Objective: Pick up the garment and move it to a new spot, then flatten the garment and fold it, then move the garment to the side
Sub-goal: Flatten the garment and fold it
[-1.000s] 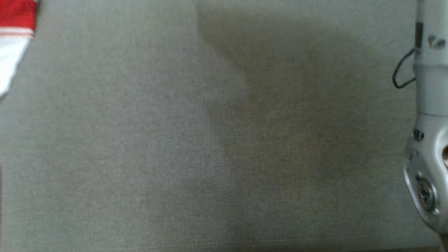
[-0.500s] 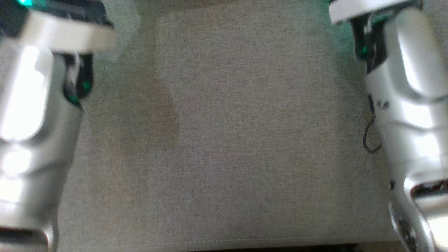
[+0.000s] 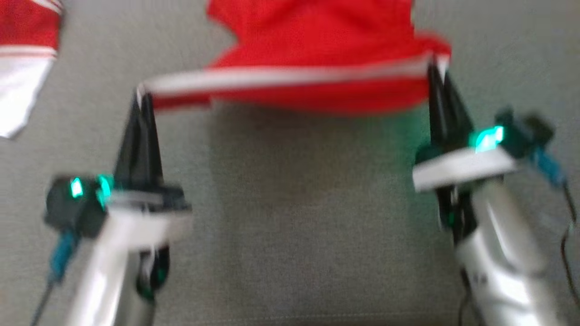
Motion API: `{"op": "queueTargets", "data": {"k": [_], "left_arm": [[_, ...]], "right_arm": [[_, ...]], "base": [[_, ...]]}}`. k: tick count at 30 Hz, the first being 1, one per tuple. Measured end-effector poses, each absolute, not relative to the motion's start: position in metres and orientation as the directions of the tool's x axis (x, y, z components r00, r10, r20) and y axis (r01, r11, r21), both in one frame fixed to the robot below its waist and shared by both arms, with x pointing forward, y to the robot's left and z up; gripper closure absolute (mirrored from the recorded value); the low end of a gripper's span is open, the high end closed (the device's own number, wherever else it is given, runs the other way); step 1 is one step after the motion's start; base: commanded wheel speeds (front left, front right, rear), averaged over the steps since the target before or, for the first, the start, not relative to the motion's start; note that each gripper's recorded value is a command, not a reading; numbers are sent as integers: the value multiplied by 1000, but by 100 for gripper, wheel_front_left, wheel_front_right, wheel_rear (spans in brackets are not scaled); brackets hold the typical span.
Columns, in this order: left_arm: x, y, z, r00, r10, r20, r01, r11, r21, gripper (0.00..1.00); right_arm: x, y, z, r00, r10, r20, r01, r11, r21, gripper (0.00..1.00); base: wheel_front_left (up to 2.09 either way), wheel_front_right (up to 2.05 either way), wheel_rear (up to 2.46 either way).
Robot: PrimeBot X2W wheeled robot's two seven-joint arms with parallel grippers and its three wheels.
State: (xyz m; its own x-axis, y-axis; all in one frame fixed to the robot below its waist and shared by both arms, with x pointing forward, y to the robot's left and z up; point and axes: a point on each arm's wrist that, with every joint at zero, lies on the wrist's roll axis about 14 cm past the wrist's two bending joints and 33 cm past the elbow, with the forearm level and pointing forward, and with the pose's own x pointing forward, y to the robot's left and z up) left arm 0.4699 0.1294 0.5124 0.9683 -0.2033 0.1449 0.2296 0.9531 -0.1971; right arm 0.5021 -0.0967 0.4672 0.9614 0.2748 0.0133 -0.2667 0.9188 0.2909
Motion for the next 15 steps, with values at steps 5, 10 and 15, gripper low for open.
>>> {"op": "queueTargets", "data": {"k": [5,10,15], "left_arm": [[409,129,526,967,-205,152,232,955,-185,100],[350,123,546,958,-232,167,263,946,-191,100],[320,123,546,957,-257,136,280,941,-189,100]], "right_arm": [[441,-106,473,971,239,7,-227,910,346,100],[370,-119,473,981,194,-20,-170,902,397,100],[334,-119,477,977,210,-44,-179,910,375,100]], "base": [[0,0,0],[0,0,0],[0,0,0]]}}
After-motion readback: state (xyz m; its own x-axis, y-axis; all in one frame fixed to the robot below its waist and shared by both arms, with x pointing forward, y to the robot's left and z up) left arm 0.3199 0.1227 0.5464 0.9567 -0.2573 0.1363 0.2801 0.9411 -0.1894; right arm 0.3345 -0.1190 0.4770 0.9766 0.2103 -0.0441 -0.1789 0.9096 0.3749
